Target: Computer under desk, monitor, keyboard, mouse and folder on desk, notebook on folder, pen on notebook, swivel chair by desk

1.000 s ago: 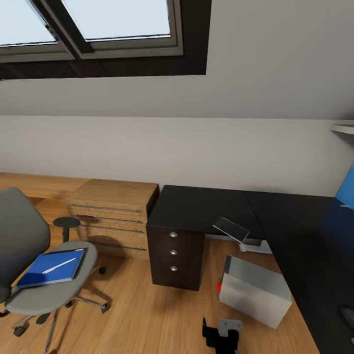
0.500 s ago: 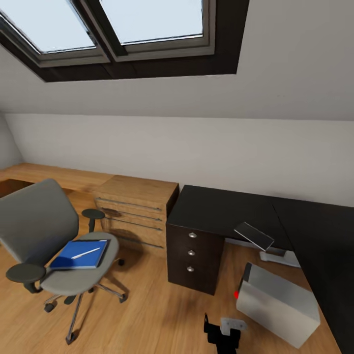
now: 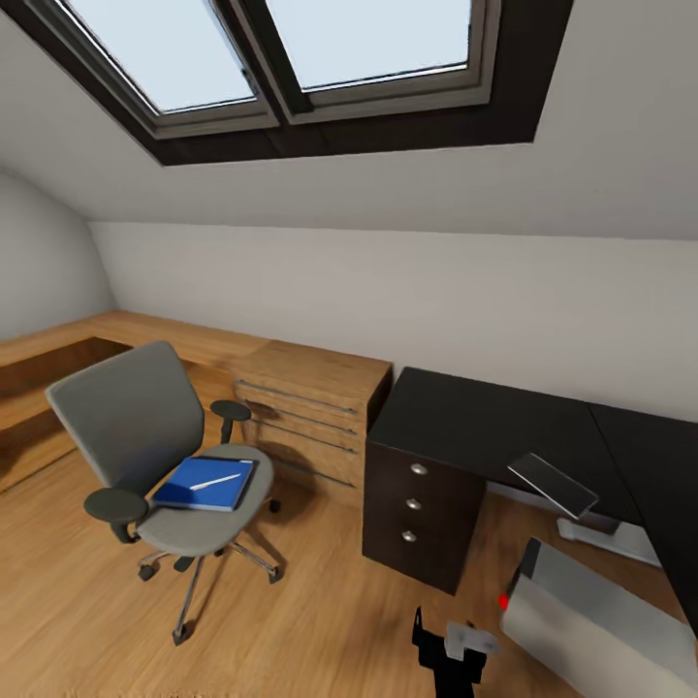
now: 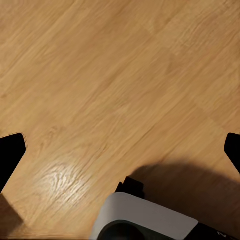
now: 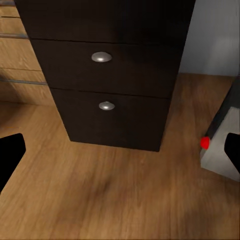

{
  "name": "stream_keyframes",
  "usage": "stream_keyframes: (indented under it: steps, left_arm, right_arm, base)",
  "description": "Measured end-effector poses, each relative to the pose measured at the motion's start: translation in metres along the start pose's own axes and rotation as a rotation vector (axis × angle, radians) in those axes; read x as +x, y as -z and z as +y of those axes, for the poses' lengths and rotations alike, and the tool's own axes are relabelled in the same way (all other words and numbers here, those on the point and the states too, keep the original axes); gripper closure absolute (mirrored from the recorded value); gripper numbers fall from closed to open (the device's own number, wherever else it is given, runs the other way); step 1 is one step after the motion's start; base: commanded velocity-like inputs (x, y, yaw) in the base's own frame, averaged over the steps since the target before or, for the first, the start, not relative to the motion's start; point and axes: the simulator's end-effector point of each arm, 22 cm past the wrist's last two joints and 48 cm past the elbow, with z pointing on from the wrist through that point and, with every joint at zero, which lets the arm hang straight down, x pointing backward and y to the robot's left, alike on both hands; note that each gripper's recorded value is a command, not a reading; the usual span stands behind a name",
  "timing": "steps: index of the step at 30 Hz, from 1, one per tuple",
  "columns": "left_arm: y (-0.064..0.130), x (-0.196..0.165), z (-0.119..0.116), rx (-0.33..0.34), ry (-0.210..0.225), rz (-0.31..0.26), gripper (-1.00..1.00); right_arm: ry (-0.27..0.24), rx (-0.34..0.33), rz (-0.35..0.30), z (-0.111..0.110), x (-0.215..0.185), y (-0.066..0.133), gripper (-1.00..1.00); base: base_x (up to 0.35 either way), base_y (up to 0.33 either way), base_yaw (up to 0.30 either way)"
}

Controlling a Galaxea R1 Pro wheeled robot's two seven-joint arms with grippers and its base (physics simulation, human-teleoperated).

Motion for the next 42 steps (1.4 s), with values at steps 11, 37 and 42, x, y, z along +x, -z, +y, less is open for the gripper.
stream_keyframes:
  steps: [11,37,42]
  left_arm:
    - [0.0,0.0,0.0,0.001,0.0,-0.004,-1.0]
    - [0.038,-0.1,0.025,0.008,-0.003,-0.59,-1.0]
    - [0.038,-0.099,0.025,0.005,0.004,-0.591,-1.0]
  right_arm:
    - [-0.064,0.052,-0.178,-0.016,-0.029,0.013,-1.0]
    - [-0.056,0.092,-0.212,-0.038,-0.033,0.015,-1.0]
    - [-0.056,0.094,-0.209,-0.038,-0.032,0.015,-1.0]
  base:
    - [0.0,0.0,0.287]
    - [0.0,0.0,0.287]
    - [0.0,0.0,0.287]
